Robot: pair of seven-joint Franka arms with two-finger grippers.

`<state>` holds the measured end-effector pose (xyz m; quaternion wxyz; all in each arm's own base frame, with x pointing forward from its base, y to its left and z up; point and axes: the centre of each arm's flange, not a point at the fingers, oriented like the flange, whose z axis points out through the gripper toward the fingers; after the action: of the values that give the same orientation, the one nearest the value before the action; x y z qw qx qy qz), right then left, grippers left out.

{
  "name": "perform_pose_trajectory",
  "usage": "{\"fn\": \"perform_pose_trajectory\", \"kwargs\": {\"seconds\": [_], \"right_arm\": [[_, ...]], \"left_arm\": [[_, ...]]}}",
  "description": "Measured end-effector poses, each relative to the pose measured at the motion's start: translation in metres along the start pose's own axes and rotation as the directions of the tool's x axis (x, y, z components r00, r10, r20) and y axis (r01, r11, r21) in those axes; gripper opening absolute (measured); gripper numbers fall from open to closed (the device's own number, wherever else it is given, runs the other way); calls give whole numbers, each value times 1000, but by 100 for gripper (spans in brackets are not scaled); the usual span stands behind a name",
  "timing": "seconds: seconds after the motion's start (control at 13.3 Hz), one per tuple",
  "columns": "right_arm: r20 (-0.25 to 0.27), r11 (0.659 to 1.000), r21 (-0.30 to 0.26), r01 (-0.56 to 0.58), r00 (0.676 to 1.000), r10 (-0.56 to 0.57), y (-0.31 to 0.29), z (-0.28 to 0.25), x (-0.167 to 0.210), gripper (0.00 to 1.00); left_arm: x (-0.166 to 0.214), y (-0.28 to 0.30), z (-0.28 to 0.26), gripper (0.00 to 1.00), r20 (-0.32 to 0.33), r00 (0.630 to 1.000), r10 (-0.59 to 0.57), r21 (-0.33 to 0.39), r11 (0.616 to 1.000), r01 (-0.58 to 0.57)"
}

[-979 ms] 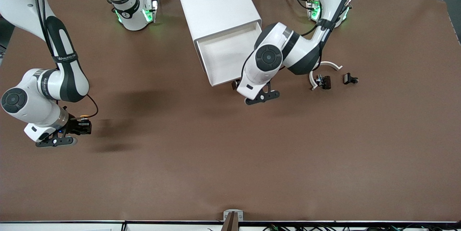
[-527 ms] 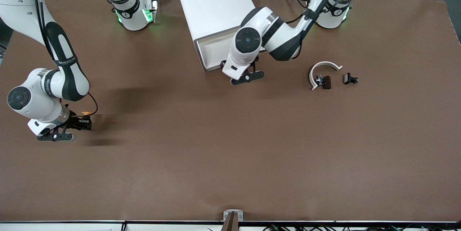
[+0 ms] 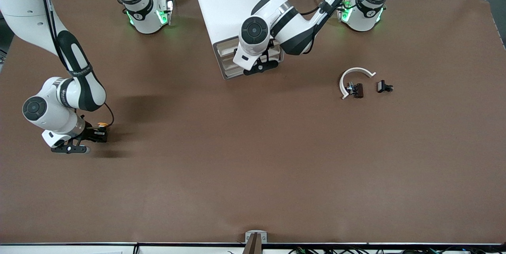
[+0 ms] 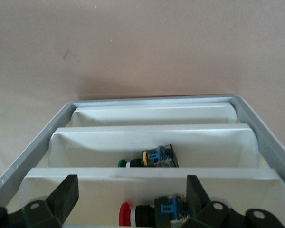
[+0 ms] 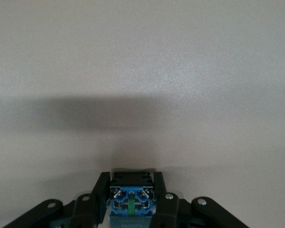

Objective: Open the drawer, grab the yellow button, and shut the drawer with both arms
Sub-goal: 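Push the drawer fully shut with the left gripper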

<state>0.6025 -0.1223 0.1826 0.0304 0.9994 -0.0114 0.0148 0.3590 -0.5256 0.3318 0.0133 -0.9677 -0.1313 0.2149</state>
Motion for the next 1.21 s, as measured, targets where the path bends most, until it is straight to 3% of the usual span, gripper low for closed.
{"fn": "perform_pose_trajectory", "kwargs": {"seconds": [0.38,0.6,0.68,0.75,0.83,1.13,1.21], "right_arm": [[-4,1000,-1,-6,1000,6,4,0,0,41],[-4,1000,-1,-7,1000,7,4,1,-1,44],[-3,1000,-1,-7,1000,7,4,1,-1,53],[-2,1000,0,-7,1000,7,4,2,-1,53],[-1,1000,0,-8,1000,8,4,3,-1,60],[-5,1000,0,-7,1000,7,3,2,0,99],[-8,1000,0,-6,1000,6,3,1,1,100]], "left_arm": [[1,-1,1,100,20,1000,-12,-7,1000,12],[23,-5,-18,100,11,999,-44,-44,998,44],[42,-9,-30,100,0,998,-67,-65,996,67],[65,-15,-41,100,-21,996,-91,-78,993,89],[89,-20,-48,100,-49,993,-110,-87,991,106],[188,-62,-85,100,-198,961,-193,-109,979,174],[213,-82,-102,100,-242,946,-217,-117,974,194]]}}
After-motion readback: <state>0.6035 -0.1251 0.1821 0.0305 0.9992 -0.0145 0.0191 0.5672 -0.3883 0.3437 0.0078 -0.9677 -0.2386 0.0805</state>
